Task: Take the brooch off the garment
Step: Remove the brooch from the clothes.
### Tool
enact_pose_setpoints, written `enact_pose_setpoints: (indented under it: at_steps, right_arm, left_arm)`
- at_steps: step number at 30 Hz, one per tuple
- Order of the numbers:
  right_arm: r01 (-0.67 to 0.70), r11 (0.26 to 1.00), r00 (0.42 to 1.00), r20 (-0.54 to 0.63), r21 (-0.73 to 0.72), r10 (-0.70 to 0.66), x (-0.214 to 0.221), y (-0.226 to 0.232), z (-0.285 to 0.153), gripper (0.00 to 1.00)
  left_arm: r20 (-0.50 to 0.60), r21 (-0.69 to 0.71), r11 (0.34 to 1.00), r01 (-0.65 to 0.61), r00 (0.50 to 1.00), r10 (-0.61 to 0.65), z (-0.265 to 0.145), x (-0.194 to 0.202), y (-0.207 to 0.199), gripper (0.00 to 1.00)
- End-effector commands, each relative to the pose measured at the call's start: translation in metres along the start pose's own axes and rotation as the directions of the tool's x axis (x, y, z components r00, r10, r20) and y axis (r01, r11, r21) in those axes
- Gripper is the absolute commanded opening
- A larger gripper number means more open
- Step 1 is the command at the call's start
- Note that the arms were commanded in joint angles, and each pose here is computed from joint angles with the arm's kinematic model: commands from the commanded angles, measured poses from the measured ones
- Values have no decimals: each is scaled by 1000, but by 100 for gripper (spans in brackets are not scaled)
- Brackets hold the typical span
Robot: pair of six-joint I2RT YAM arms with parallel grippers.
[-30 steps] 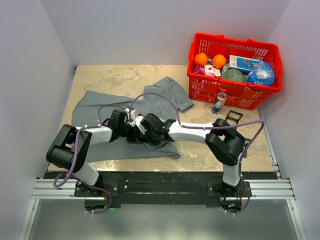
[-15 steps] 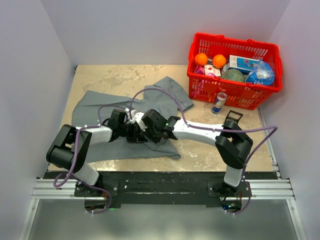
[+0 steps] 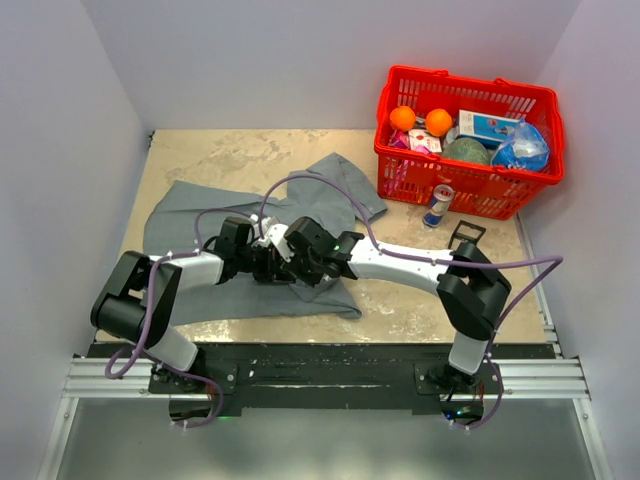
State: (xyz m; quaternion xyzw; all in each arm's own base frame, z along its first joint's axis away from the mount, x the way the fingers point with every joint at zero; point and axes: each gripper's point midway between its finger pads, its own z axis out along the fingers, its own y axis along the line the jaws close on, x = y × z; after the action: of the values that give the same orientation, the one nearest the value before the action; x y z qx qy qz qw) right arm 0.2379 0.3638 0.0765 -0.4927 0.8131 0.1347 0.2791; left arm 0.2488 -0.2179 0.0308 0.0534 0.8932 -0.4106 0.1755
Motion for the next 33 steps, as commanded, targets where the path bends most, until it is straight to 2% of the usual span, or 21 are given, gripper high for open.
enact_pose_setpoints:
  at_steps: [1, 4, 5, 8, 13, 15, 18, 26, 29, 31, 32, 33]
  right_arm:
    - [27, 1000, 994, 104, -5, -27, -34, -2, -31, 0]
    - [1, 998, 991, 137, -69, 8, -42, -3, -42, 0]
    - [-40, 986, 984, 167, -164, 67, -48, -6, -50, 0]
    - [-110, 943, 948, 251, -314, 194, -59, -23, -77, 0]
    - [-53, 872, 950, 245, -487, 195, -58, -14, -104, 0]
    - [-60, 803, 946, 224, -593, 235, -58, -7, -112, 0]
    - [-104, 729, 939, 175, -676, 296, -59, -4, -117, 0]
    - [-133, 691, 928, 156, -710, 339, -56, -3, -115, 0]
    - [-145, 763, 935, 166, -630, 315, -49, -16, -98, 0]
    - [-139, 774, 939, 165, -617, 300, -44, -18, -86, 0]
    - [-159, 825, 946, 156, -542, 284, -38, -28, -73, 0]
    - [-159, 852, 950, 158, -499, 270, -36, -33, -66, 7]
  left_arm:
    - [72, 58, 996, -68, 995, 63, -7, -19, -18, 0]
    - [76, 60, 996, -71, 995, 67, -8, -21, -19, 0]
    - [80, 60, 995, -76, 994, 71, -9, -22, -19, 0]
    - [88, 60, 995, -85, 993, 79, -11, -22, -21, 0]
    - [95, 65, 993, -95, 991, 89, -11, -24, -22, 0]
    - [94, 68, 993, -96, 992, 89, -11, -23, -23, 0]
    - [95, 70, 993, -98, 991, 91, -11, -24, -23, 0]
    - [97, 73, 993, -97, 991, 90, -12, -23, -23, 0]
    - [97, 75, 993, -93, 992, 86, -11, -21, -23, 0]
    - [98, 72, 993, -93, 991, 86, -12, -21, -22, 0]
    - [97, 72, 993, -92, 992, 85, -12, -21, -22, 0]
    - [100, 77, 992, -100, 991, 92, -12, -21, -24, 0]
